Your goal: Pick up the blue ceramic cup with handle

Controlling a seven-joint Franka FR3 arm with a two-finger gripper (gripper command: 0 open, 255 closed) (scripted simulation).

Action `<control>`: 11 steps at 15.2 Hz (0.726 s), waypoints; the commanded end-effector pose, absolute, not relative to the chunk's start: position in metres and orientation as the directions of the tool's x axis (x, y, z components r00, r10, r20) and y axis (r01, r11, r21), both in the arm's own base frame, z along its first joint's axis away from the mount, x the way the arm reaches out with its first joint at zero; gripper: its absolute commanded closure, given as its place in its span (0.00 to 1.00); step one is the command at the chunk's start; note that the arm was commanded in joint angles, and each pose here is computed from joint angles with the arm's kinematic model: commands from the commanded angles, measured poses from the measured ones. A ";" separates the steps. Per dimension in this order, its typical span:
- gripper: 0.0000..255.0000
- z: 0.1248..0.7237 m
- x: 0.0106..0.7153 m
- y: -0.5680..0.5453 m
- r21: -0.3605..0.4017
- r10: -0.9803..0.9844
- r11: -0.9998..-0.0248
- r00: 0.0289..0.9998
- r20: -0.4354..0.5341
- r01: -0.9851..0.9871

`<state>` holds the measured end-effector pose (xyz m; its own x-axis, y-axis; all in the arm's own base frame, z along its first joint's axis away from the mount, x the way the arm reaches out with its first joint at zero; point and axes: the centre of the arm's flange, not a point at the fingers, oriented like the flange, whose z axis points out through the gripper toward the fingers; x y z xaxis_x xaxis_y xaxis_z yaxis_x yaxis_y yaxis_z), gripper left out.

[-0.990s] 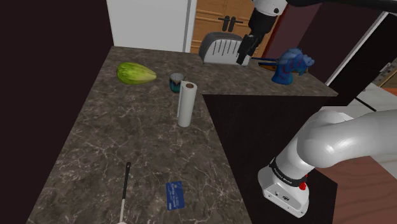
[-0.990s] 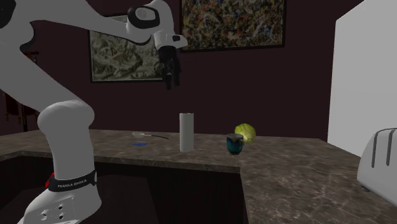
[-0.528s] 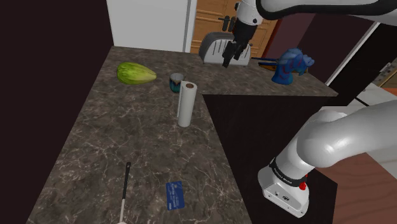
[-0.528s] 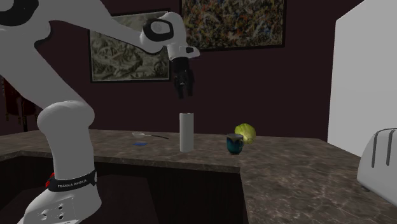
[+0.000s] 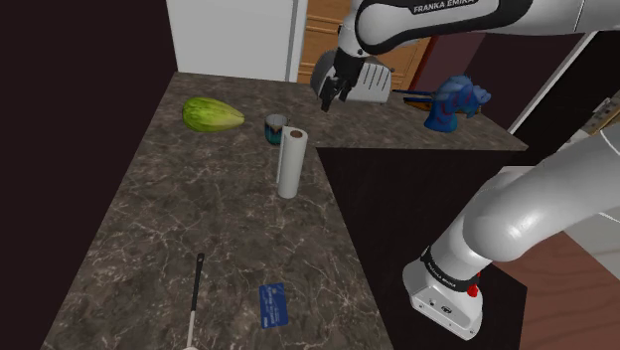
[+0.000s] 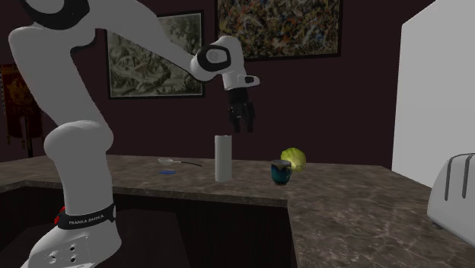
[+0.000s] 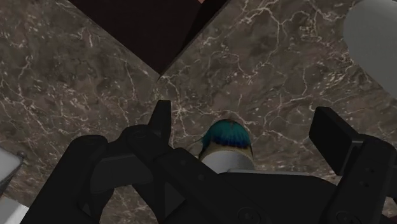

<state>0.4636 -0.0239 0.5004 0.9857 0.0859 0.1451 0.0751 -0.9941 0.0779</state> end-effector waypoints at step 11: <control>0.00 0.413 0.591 -0.047 0.046 0.060 -0.998 0.981 0.184 0.053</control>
